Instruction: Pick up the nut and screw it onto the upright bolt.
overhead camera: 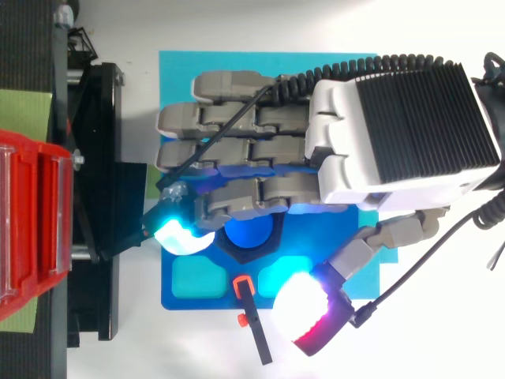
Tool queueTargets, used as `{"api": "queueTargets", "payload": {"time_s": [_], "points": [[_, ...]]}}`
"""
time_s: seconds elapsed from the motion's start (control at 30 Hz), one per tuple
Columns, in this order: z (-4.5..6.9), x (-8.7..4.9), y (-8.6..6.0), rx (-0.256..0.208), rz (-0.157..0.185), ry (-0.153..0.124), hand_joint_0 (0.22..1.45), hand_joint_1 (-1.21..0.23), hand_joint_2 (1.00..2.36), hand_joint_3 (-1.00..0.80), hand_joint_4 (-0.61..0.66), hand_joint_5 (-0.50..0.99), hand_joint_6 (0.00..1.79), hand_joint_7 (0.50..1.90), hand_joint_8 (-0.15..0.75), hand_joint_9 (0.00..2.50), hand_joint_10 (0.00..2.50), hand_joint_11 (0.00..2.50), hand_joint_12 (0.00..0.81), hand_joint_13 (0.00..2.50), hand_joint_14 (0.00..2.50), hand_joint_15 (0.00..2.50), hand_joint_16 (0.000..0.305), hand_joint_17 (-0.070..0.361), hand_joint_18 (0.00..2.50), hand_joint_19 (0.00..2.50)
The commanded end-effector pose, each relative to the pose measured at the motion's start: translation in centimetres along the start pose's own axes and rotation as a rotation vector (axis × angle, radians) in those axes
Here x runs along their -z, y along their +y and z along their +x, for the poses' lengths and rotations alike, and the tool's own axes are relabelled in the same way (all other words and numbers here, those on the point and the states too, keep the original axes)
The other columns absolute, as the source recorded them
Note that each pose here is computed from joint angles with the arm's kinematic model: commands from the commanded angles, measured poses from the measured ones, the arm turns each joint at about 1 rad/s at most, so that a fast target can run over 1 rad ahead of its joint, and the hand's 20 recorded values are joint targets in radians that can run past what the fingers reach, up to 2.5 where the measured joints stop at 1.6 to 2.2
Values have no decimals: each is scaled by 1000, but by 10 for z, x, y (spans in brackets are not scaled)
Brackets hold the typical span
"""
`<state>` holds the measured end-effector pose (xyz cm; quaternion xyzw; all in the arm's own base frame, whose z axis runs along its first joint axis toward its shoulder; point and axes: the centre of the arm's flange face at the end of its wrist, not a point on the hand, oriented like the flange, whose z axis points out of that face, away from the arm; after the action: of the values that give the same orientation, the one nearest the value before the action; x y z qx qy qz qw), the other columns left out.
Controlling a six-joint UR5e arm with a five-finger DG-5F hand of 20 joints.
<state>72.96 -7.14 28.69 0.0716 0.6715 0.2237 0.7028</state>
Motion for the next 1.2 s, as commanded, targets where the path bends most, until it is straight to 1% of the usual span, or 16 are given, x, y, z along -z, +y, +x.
{"api": "queueTargets", "payload": {"time_s": [0.0, 0.03, 0.07, 0.1, 0.13, 0.17, 0.2, 0.27, 0.43, 0.5, 0.53, 0.57, 0.6, 0.67, 0.77, 1.17], "points": [[2, 1, -3, 2, -5, -11, 436, -463, 1000, -500, 153, -201, 501, 643, 229, 294, 0, 0, 316, 142, 0, 0, 37, 84, 0, 0], [1, 0, -3, 4, -10, -22, 437, -462, 1000, -500, 151, -201, 501, 642, 229, 296, 0, 0, 316, 149, 0, 0, 37, 84, 0, 0], [1, 0, -3, 4, -10, -22, 437, -462, 1000, -500, 156, -200, 501, 649, 230, 297, 0, 0, 316, 152, 0, 0, 37, 84, 0, 0], [-1, -1, -4, 5, -13, -31, 436, -462, 1000, -500, 155, -199, 501, 647, 230, 298, 0, 0, 317, 153, 0, 0, 37, 84, 0, 0], [2, -3, -4, 7, -25, -37, 437, -462, 1000, -500, 156, -199, 501, 648, 232, 305, 0, 0, 317, 157, 0, 0, 37, 83, 0, 0], [1, -3, -5, 8, -27, -43, 437, -462, 1000, -500, 153, -198, 501, 648, 233, 306, 0, 0, 317, 160, 0, 0, 37, 83, 0, 0], [2, -4, -4, 9, -34, -46, 437, -463, 1000, -500, 156, -198, 501, 652, 233, 310, 0, 0, 318, 163, 0, 0, 37, 83, 0, 0], [1, -4, -5, 9, -35, -49, 437, -462, 1000, -500, 159, -197, 501, 652, 234, 315, 0, 0, 317, 166, 0, 0, 37, 82, 0, 0], [2, -3, -6, 9, -33, -47, 437, -461, 1000, -500, 168, -191, 501, 666, 235, 326, 0, 0, 317, 174, 0, 0, 37, 82, 0, 0], [13, -4, -12, 7, -25, -34, 438, -461, 1000, -500, 170, -191, 501, 670, 237, 332, 0, 0, 314, 177, 0, 0, 36, 82, 0, 0], [12, -4, -13, 6, -24, -34, 438, -462, 1000, -500, 170, -190, 501, 672, 238, 335, 0, 0, 314, 178, 0, 0, 36, 81, 0, 0], [22, -4, -20, -5, -17, -26, 440, -461, 1000, -500, 171, -188, 501, 677, 238, 338, 0, 0, 313, 177, 0, 0, 36, 81, 0, 0], [23, -5, -21, -9, -17, -27, 441, -459, 1000, -500, 170, -187, 501, 678, 239, 339, 0, 0, 313, 178, 0, 0, 36, 81, 0, 0], [21, -7, -21, -38, -28, -47, 442, -459, 1000, -500, 174, -186, 502, 684, 240, 347, 0, 0, 313, 186, 0, 0, 36, 81, 0, 0], [22, -8, -18, -36, -31, -47, 443, -461, 1000, -500, 177, -183, 502, 690, 241, 360, 0, 0, 313, 192, 0, 0, 35, 80, 0, 0], [21, -7, -21, -38, -28, -47, 445, -434, 1000, -500, 184, -172, 502, 764, 250, 398, 0, 0, 311, 213, 0, 0, 35, 78, 0, 0]]}}
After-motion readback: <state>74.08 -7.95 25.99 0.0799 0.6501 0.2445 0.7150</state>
